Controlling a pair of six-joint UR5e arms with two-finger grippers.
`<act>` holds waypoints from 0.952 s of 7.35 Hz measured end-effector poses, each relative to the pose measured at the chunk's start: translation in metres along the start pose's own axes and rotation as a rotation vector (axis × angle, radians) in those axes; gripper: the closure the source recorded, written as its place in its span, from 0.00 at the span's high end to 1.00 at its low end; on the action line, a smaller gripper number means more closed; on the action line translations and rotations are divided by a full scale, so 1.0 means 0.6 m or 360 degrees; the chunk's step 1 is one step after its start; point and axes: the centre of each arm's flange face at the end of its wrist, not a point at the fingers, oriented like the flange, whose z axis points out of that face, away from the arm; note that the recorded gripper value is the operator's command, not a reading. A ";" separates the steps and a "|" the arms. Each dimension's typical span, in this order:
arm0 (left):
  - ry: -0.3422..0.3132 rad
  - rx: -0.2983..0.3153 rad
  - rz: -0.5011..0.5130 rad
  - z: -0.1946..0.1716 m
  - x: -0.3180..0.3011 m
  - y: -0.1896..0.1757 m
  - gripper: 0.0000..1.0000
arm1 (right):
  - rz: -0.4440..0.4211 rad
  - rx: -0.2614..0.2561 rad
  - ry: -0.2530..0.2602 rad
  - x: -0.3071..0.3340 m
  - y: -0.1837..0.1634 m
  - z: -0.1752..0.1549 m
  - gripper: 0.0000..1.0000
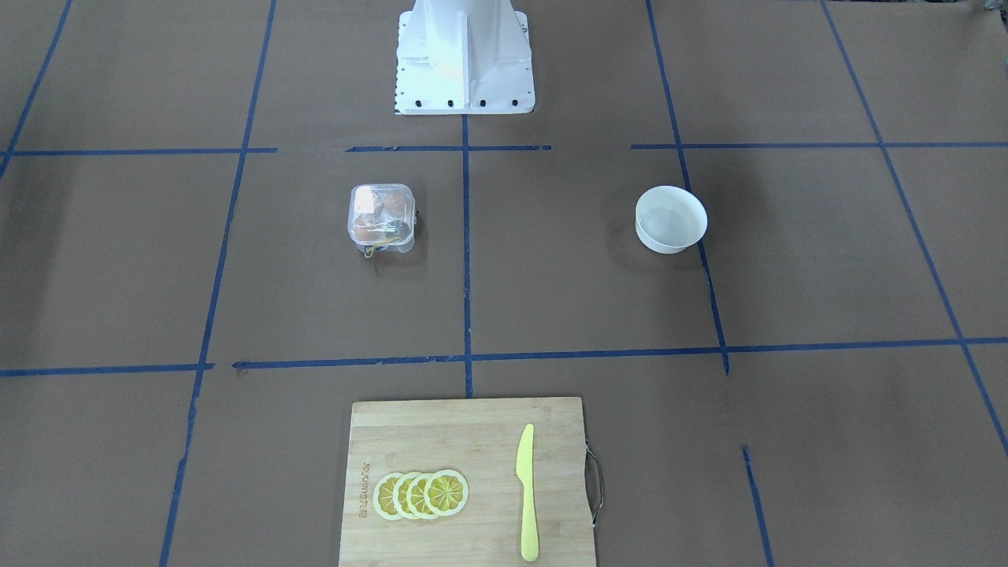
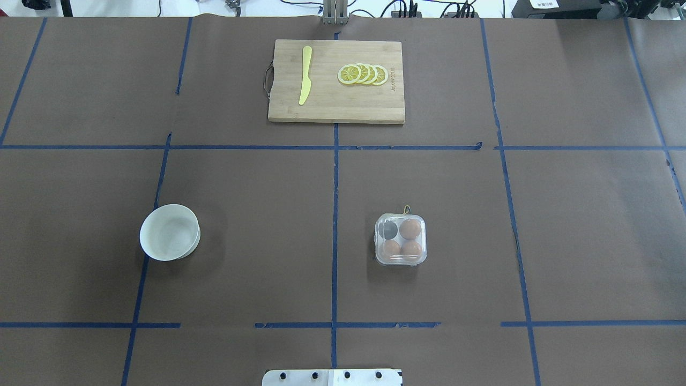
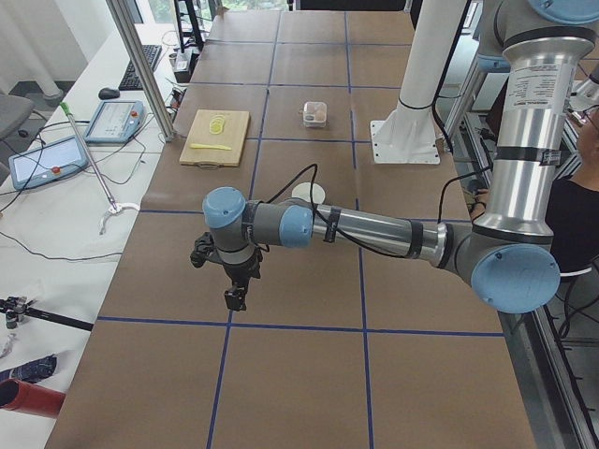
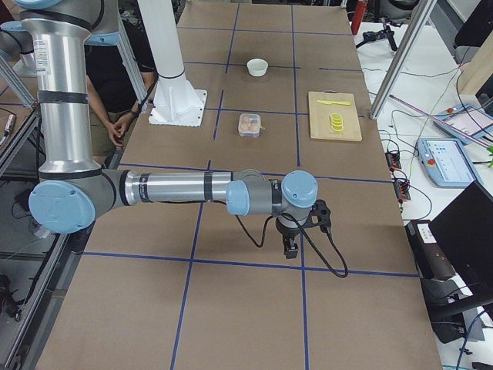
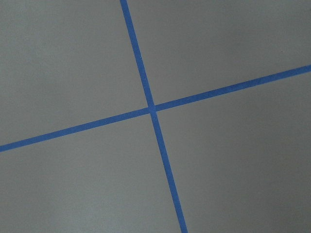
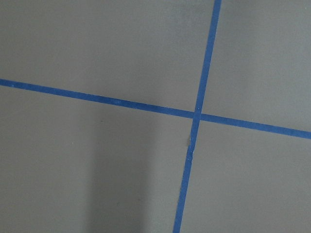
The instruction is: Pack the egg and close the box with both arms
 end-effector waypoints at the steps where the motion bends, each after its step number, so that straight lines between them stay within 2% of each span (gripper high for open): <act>1: 0.0001 -0.0005 -0.0007 0.002 -0.001 0.004 1.00 | -0.0005 0.0001 0.0000 0.000 0.000 0.000 1.00; 7: 0.0005 -0.0008 -0.0017 0.005 -0.004 0.009 1.00 | -0.0018 0.0000 0.0000 0.000 0.004 0.001 1.00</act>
